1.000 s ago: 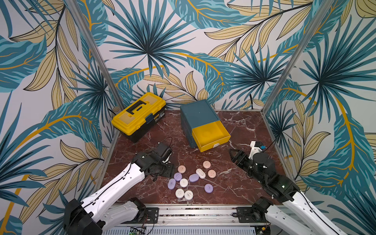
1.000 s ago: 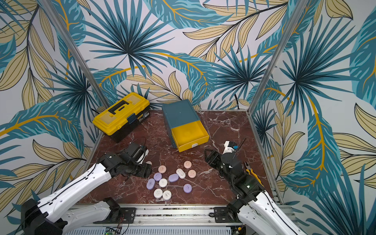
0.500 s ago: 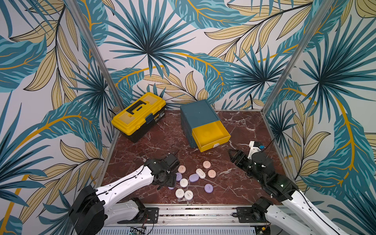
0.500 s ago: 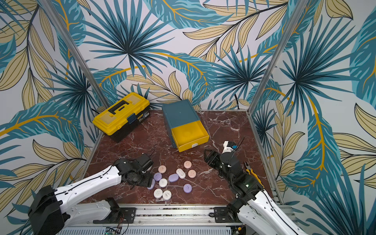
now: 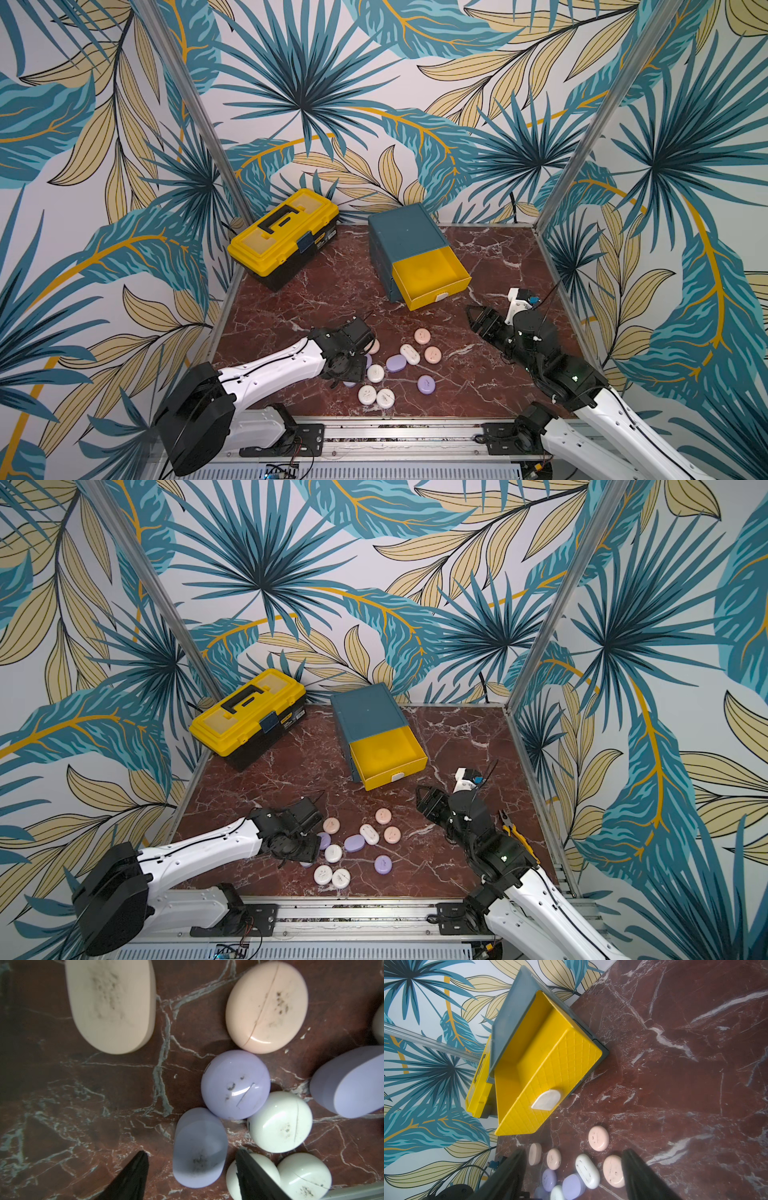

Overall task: Put the bluetooth earphones in the drawer according to color
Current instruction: Pick up the Bluetooth earphone from the center of the board.

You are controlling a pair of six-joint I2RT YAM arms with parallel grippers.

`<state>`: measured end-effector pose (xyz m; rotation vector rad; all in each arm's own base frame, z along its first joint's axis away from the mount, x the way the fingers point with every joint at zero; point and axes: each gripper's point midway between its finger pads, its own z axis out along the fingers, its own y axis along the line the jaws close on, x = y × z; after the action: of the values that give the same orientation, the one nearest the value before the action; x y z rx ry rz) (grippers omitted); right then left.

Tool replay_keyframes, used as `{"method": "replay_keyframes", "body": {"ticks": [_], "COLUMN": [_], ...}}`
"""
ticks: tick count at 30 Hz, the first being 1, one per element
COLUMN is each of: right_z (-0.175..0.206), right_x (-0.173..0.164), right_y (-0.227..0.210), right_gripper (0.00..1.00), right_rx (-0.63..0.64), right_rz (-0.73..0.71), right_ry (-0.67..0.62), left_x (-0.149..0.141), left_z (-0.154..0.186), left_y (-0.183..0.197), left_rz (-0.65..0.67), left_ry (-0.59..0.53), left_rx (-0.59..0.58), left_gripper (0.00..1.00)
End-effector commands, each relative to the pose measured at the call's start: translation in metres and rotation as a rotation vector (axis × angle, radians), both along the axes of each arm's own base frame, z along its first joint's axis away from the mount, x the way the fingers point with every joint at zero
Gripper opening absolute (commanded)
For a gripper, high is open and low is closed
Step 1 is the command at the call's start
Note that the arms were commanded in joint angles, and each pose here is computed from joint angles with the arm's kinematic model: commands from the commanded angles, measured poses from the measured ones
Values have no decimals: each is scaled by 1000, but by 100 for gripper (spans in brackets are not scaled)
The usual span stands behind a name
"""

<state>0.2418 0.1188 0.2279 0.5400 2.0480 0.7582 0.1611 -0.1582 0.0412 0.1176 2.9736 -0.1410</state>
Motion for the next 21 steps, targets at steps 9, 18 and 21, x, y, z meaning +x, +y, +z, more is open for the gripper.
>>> {"method": "replay_keyframes", "body": {"ticks": [9, 18, 21], "right_z": [-12, -13, -13], "right_x": [-3, -4, -5], "right_y": [-2, -2, -3], "right_gripper": [77, 77, 77], "right_rx": [-33, -29, -29], "right_rz": [10, 7, 7], "right_ry": [25, 27, 27], "left_x": [-7, -8, -8], "left_z": [-18, -25, -26], "left_y": [8, 5, 6], "left_rz": [1, -6, -5], "left_ry": [25, 37, 37], "left_rx": [44, 37, 41], "left_gripper": [61, 52, 43]}}
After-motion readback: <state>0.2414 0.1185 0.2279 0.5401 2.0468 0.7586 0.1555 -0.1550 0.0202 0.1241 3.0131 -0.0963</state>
